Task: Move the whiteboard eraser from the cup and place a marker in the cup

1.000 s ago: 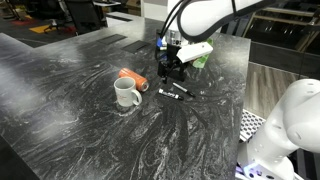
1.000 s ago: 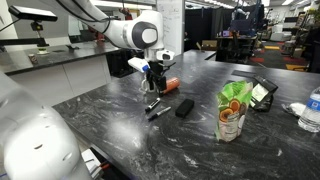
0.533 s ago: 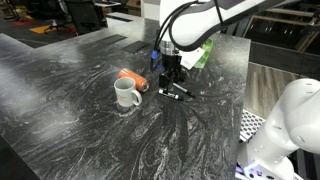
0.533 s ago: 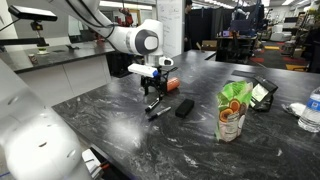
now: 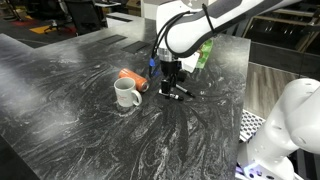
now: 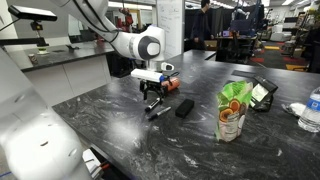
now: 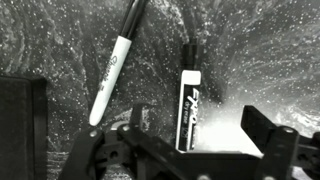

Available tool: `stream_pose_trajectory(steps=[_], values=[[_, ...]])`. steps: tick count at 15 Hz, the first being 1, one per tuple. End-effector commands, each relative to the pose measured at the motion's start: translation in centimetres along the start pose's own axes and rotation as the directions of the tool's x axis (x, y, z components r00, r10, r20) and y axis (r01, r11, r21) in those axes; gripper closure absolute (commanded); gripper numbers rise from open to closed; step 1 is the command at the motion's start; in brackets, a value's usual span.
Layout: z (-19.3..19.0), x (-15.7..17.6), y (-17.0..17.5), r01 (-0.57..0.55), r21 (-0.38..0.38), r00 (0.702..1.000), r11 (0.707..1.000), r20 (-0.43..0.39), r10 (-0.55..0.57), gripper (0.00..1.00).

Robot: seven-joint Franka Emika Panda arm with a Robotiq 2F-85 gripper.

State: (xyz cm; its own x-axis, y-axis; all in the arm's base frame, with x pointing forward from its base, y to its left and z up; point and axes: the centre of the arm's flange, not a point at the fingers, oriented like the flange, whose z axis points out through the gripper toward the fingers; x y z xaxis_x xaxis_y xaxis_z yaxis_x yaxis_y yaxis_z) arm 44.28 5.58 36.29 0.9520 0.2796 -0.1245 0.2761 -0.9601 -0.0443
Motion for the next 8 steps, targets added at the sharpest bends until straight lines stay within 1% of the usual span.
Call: stream_pose_trajectory(steps=[1, 5, 7, 8], values=[[0.3, 1.3, 0.9, -0.02, 0.035, 1.0, 0.999, 0.005, 0.02, 0.0], [-0.1, 2.7, 0.9, -0.065, 0.068, 0.998, 0.996, 0.019, 0.064, 0.0], [0.1, 3.6, 0.8, -0.084, 0.063, 0.996, 0.994, 0.045, 0.081, 0.0], [0.2, 4.1, 0.8, -0.098, 0.046, 0.993, 0.994, 0.075, 0.095, 0.0]])
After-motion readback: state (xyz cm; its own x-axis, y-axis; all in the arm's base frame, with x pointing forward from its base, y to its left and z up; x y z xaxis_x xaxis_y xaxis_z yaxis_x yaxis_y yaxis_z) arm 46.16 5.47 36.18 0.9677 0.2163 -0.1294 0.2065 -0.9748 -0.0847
